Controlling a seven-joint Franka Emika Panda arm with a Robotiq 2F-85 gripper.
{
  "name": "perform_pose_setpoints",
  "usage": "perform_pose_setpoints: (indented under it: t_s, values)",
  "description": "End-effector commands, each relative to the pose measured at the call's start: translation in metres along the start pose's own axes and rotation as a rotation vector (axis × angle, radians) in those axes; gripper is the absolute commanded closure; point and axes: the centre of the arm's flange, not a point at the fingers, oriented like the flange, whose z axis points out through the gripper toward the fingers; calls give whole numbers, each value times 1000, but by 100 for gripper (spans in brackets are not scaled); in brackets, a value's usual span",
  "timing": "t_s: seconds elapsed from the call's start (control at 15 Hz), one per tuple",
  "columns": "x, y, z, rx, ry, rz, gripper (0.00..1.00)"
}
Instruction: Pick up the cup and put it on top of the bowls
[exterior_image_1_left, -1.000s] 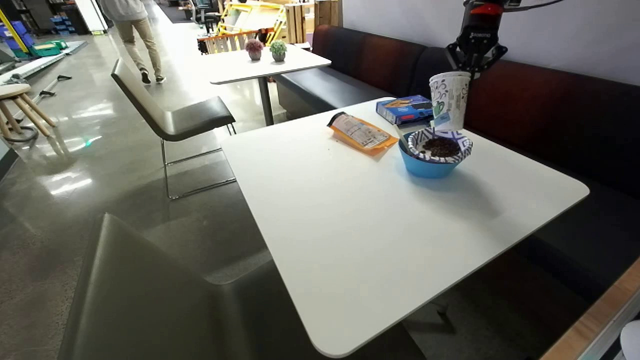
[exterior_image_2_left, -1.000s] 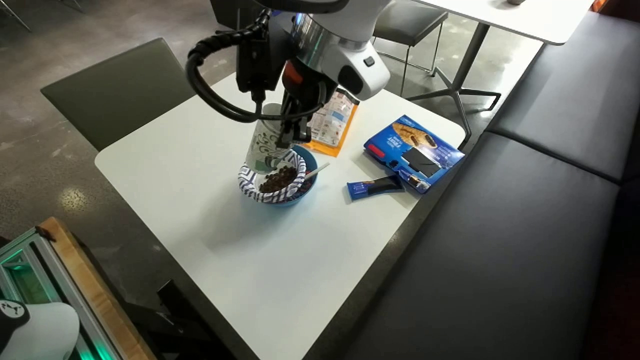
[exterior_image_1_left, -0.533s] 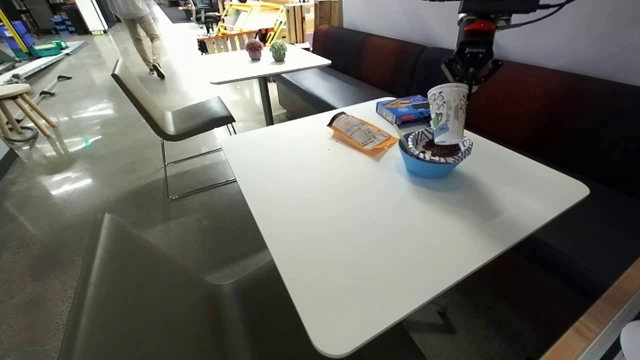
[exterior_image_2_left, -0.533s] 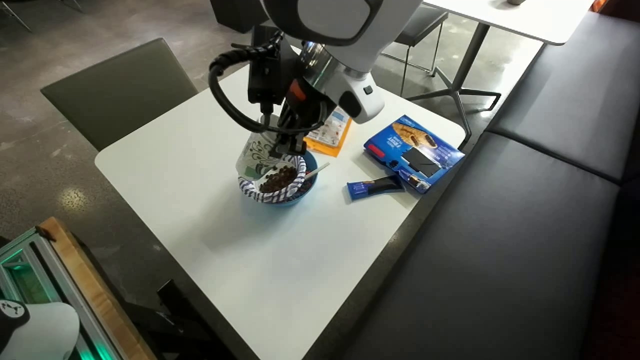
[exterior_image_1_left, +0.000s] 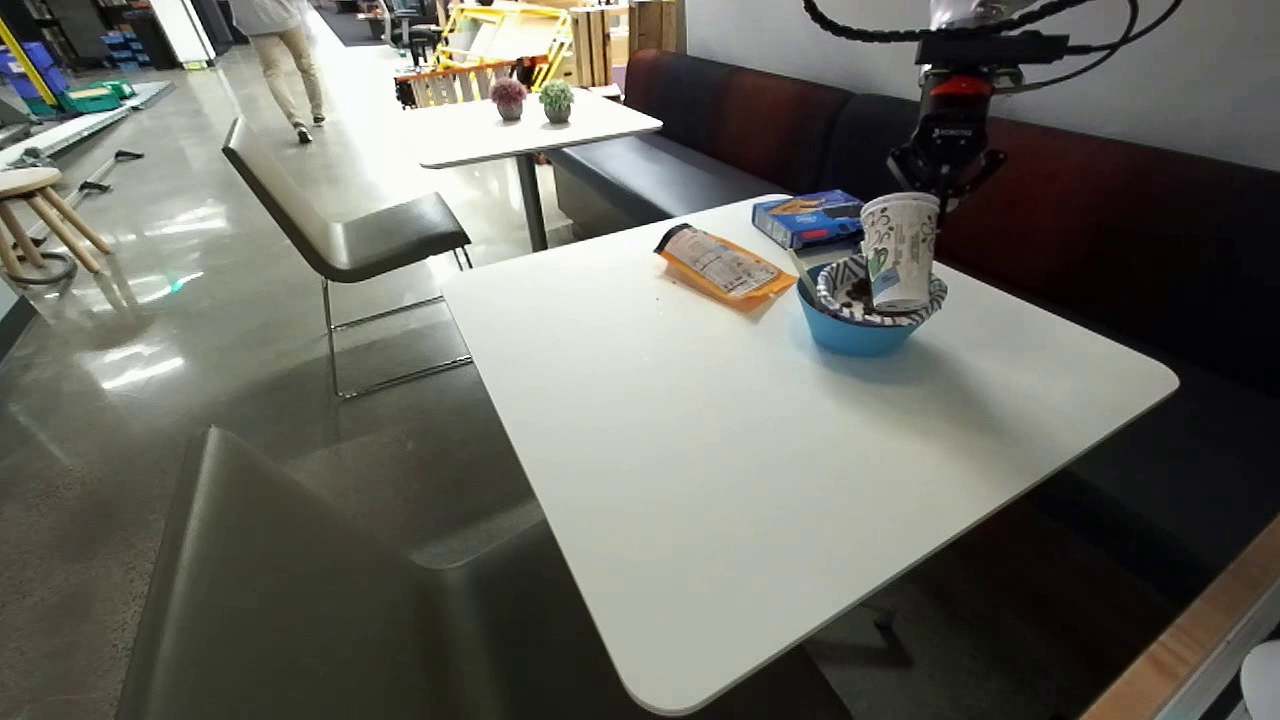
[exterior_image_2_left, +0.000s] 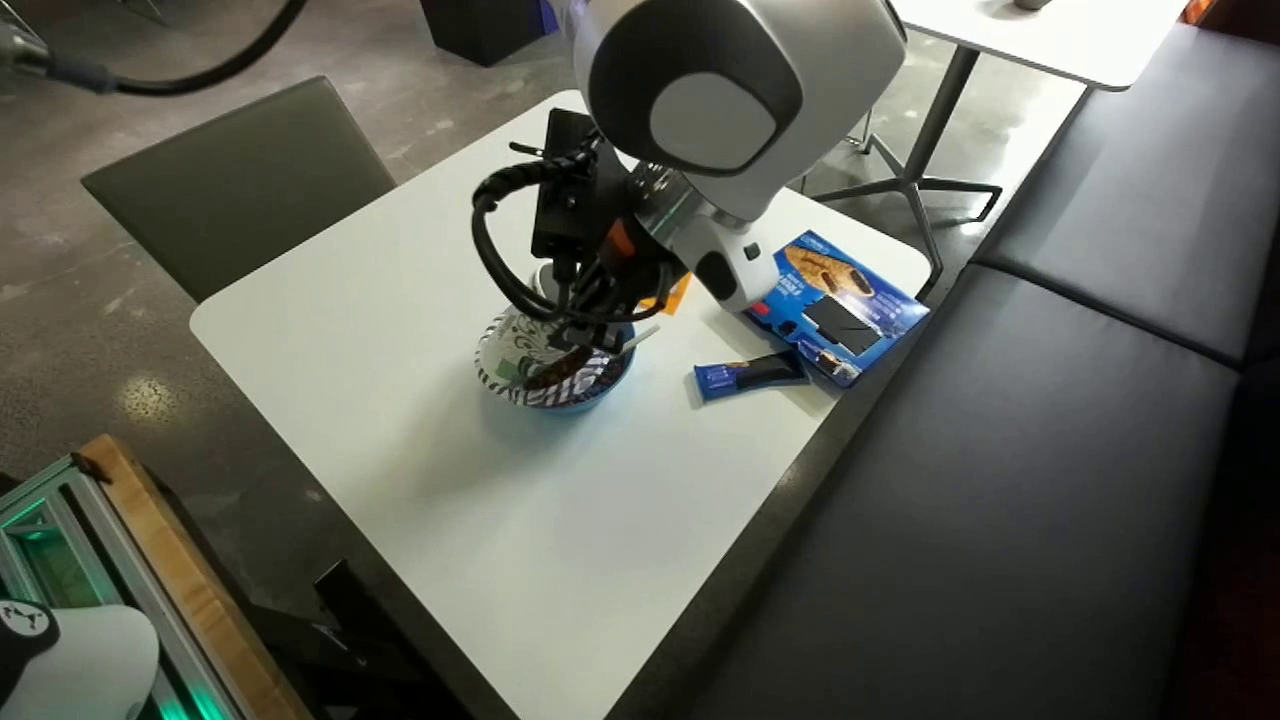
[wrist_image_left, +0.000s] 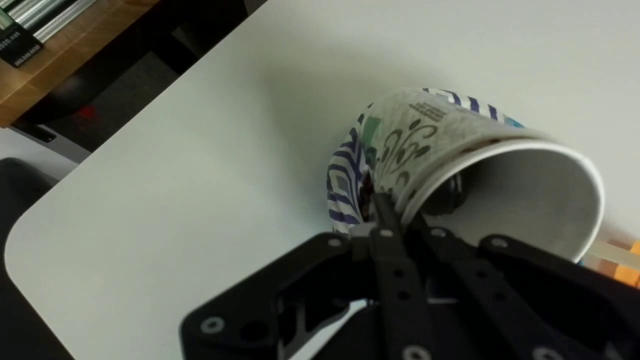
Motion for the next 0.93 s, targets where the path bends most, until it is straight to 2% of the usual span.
perform_pose_setpoints:
  t_s: [0.0, 0.33, 0.4, 0.47, 0.53, 0.8, 0.87]
  values:
    - [14, 1, 2, 17, -61, 44, 99]
    - [21, 1, 8, 23, -90, 44, 99]
    - [20, 0, 8, 25, -92, 36, 70]
    - [19, 0, 7, 23, -88, 31, 69]
    - [17, 0, 6, 21, -81, 24, 64]
    - [-3, 1, -9, 22, -28, -16, 33]
    - [-12, 2, -14, 23, 12, -41, 27]
